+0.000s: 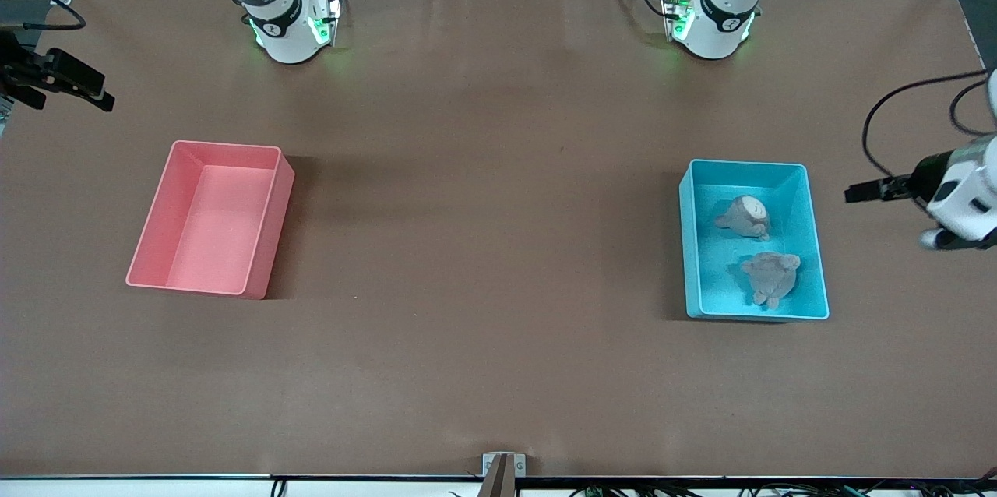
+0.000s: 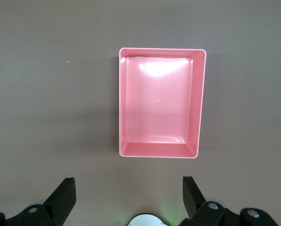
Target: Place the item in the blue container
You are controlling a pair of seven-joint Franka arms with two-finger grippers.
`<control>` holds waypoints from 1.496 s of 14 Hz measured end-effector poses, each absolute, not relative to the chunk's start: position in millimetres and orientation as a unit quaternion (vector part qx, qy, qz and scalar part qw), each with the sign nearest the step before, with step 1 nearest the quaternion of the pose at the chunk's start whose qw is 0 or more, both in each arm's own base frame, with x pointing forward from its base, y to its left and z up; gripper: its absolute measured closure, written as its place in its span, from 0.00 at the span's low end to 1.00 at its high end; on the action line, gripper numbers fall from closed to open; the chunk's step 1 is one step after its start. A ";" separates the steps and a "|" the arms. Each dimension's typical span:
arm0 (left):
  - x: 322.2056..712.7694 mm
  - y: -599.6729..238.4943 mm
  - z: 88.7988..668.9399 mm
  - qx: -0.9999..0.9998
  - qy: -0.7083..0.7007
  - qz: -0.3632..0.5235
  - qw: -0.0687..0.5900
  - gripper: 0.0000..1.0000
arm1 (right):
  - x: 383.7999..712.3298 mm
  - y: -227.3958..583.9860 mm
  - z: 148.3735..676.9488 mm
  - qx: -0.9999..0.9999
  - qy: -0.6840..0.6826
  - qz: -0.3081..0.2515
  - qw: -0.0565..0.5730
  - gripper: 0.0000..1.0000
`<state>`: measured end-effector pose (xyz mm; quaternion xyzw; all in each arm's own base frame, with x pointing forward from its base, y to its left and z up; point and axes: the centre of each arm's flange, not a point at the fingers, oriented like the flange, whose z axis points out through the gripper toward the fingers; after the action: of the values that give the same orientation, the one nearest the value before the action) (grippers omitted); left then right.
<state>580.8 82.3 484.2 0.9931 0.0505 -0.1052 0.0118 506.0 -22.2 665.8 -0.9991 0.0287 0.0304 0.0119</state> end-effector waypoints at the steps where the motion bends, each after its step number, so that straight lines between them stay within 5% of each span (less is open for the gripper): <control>1: 572.5 85.1 503.7 0.994 0.054 -0.096 0.009 0.00 | 505.0 -22.1 669.4 -0.999 0.029 0.030 0.012 0.00; 8: 541.0 66.5 595.9 0.999 0.045 -0.020 0.000 0.00 | 511.0 -25.4 662.4 -0.999 0.031 0.034 0.012 0.00; 21: 538.3 57.9 647.1 0.999 0.036 0.033 0.000 0.00 | 518.3 -19.4 661.5 -1.000 0.021 0.018 0.008 0.00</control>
<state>538.3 57.9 647.1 0.9988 0.0355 0.0333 0.0002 518.3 -19.4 661.5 -0.9996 0.0210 0.0183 0.0081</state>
